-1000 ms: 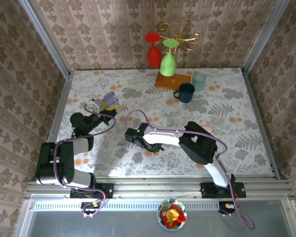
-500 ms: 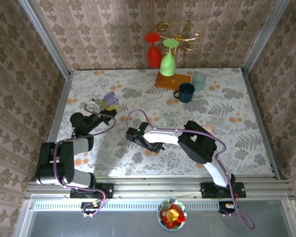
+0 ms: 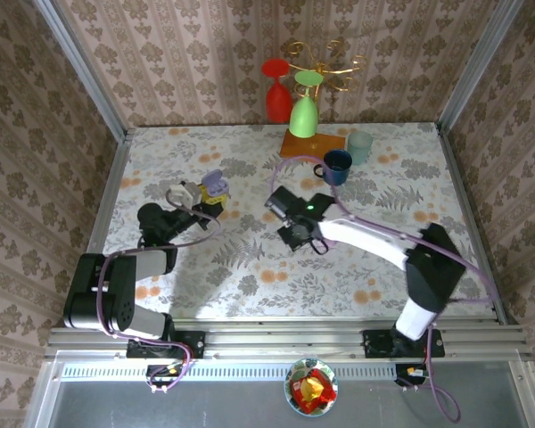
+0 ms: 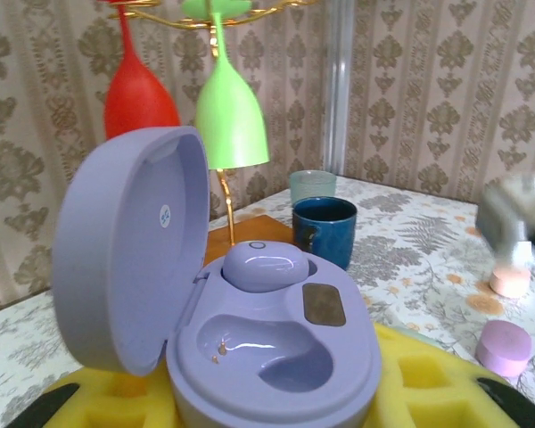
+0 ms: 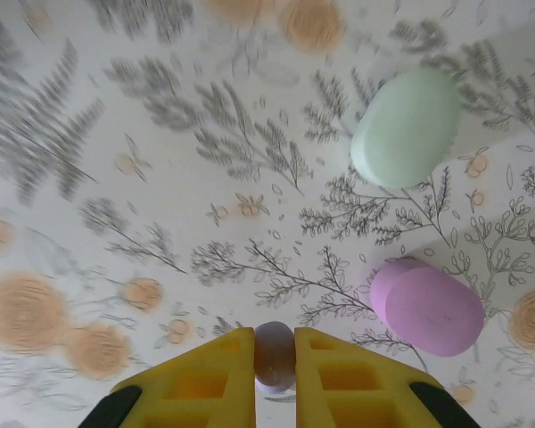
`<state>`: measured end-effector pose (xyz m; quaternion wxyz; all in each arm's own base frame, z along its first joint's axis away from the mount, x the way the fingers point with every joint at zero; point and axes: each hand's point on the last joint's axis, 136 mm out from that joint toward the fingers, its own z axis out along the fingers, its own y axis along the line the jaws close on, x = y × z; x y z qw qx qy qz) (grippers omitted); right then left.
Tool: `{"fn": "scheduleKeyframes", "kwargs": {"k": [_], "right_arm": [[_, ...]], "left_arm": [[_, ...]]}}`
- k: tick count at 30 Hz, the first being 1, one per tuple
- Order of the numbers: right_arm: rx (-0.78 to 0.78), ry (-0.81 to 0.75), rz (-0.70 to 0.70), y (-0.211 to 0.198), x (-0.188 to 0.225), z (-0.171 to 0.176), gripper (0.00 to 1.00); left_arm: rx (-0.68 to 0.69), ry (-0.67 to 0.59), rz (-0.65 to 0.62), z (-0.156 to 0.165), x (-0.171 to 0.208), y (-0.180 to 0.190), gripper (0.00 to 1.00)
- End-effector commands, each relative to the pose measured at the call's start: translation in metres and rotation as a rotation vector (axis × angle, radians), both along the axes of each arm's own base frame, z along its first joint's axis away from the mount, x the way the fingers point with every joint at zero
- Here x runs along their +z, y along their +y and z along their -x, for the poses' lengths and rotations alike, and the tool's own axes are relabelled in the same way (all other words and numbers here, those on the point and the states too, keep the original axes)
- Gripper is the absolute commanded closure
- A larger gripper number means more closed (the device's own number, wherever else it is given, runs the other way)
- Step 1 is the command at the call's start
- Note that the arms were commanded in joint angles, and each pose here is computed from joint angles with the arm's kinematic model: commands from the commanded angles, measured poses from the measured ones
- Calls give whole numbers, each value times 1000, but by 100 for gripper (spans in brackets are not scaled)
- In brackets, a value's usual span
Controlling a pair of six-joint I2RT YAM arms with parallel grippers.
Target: Insert the wireless bluetooth earbuds into the charging case
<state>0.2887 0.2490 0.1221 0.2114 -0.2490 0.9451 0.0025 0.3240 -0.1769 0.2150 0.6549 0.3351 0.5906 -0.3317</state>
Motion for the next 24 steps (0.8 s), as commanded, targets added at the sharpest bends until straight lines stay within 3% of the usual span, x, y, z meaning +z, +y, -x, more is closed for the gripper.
{"fn": "scheduleKeyframes", "kwargs": {"k": [1, 5, 10, 15, 24], "right_arm": [[-33, -2, -368, 24, 43, 1, 84], [-68, -32, -726, 26, 100, -2, 84], [-60, -26, -957, 31, 139, -7, 83], [-3, -20, -1034, 46, 160, -11, 83], [45, -31, -992, 59, 162, -18, 83]], "left_arm": [[-61, -117, -41, 8, 10, -16, 66], [-119, -187, -87, 19, 5, -39, 67], [-197, -197, -94, 26, 1, -66, 67], [-244, -176, -82, 30, -1, -89, 67], [-319, -169, -65, 33, 2, -116, 68]]}}
